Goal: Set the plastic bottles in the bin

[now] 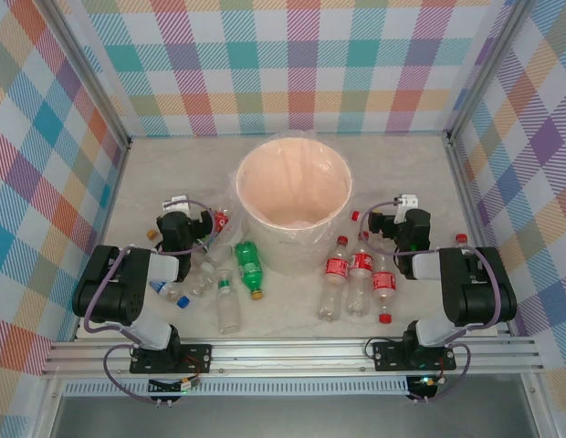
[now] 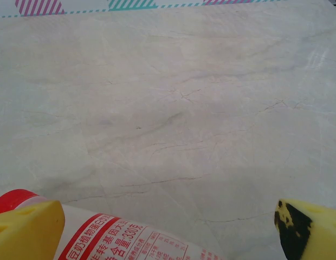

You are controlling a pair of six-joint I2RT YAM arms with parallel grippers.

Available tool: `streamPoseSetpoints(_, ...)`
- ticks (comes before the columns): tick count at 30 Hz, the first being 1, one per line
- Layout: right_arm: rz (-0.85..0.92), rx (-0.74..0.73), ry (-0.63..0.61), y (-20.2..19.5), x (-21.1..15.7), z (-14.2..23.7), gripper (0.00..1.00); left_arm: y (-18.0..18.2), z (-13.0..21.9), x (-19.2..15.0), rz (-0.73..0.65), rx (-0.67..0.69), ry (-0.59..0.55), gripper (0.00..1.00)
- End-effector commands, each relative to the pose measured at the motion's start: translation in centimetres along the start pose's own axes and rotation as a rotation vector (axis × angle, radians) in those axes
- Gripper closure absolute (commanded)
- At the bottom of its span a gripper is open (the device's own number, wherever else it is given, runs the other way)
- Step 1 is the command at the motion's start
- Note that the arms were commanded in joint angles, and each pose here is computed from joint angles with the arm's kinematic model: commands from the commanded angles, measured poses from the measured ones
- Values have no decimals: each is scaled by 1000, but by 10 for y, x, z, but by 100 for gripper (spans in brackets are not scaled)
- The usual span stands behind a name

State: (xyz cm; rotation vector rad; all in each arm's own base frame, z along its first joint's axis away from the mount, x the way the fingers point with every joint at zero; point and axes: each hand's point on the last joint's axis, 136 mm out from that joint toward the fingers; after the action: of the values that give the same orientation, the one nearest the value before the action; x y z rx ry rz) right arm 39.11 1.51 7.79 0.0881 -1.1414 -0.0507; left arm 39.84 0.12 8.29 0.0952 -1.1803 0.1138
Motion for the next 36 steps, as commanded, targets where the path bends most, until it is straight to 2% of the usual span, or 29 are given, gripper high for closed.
streamPoseSetpoints(1, -12, 18, -44, 2, 15, -1, 1, 1, 1, 0, -4, -3, -12, 0)
streamPoseSetpoints(29, -22, 24, -38, 1, 15, -1, 1, 2, 1, 1, -1, -1, -14, 0)
streamPoseSetpoints(33, -21, 20, 7, 2, 26, 0, 1, 9, 8, 23, 6, 46, 26, 0)
streamPoseSetpoints(36, -19, 21, 53, 4, 38, 6, 1, 22, 20, 37, 26, 110, 5, 0)
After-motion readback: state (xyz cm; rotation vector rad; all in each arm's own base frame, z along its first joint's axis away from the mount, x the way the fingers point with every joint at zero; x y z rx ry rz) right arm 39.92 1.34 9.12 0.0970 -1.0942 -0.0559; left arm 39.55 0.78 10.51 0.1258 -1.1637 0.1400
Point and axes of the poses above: each hand's point on the last joint's axis, 136 mm out from that joint toward the fingers, its own z axis back along the fingers, its own y axis along the line the jaws close on, x = y × z, and after that the axes turned 3 degrees about -z, right-handed
